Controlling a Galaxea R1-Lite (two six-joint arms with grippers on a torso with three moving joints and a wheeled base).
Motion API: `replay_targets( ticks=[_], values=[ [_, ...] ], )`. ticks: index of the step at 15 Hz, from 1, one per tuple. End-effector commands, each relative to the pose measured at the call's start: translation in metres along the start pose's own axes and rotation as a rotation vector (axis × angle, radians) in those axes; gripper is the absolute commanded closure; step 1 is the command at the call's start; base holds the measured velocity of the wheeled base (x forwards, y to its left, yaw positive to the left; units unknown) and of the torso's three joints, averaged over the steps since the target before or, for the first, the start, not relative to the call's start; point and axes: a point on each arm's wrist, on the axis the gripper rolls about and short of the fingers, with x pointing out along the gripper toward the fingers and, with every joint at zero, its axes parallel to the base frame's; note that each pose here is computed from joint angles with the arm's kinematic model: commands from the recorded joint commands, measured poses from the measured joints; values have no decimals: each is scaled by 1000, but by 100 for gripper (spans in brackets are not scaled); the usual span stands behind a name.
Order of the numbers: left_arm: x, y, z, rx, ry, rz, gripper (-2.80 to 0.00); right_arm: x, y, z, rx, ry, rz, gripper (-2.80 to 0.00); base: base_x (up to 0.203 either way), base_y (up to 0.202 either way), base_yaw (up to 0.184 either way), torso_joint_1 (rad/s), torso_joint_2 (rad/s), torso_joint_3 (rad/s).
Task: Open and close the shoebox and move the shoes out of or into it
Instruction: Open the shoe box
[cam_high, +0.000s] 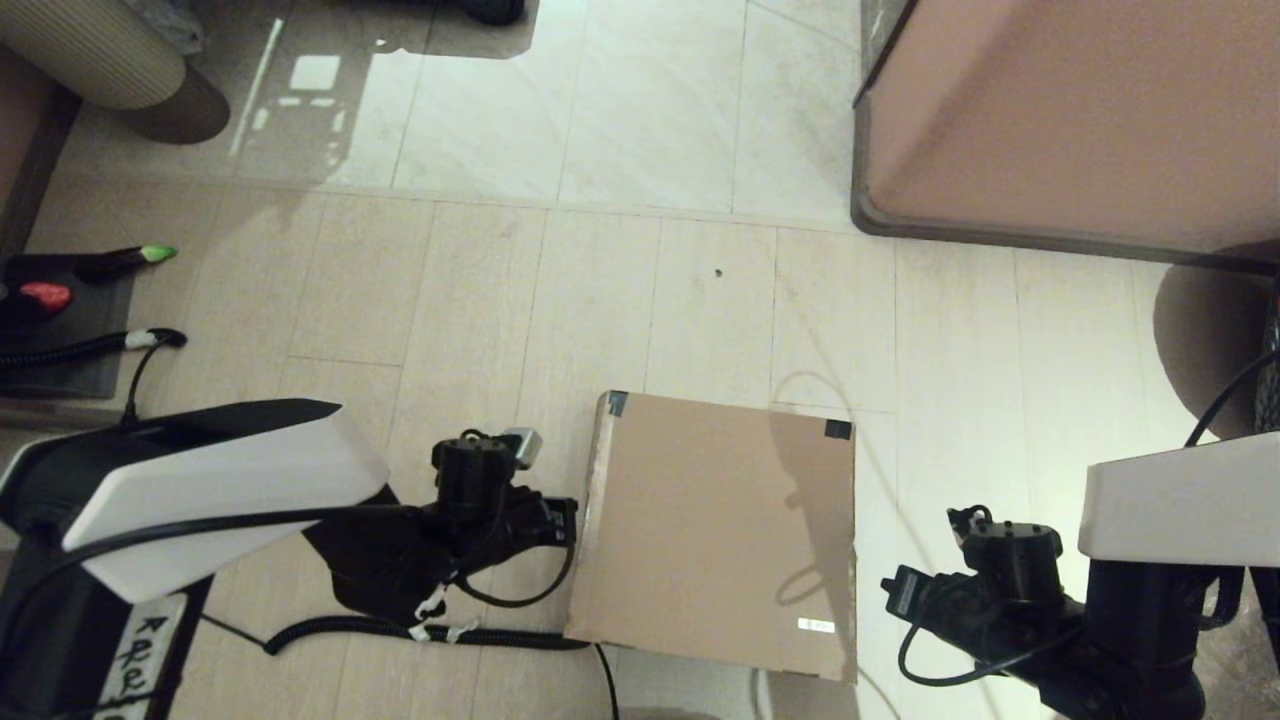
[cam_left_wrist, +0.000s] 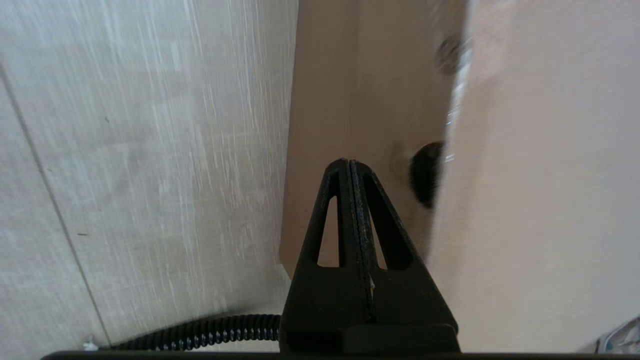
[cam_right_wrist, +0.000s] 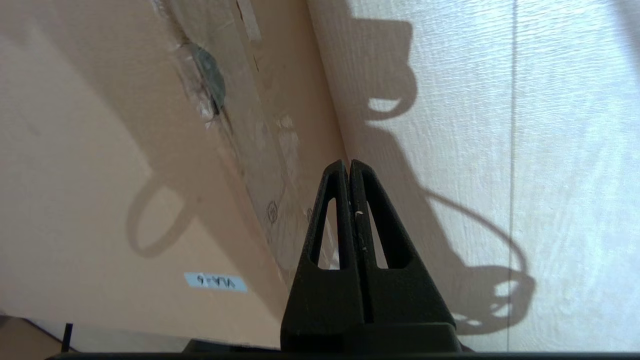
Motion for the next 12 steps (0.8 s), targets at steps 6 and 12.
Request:
replay_targets(
  ticks=[6, 12],
  values=[
    [20, 2, -13, 0, 12, 37, 0, 23, 0, -7, -14, 13, 13, 0, 0, 0, 0, 0, 0, 0],
    [21, -1, -19, -1, 31, 32, 0, 24, 11, -18, -63, 38, 45, 0, 0, 0, 0, 0, 0, 0]
  ],
)
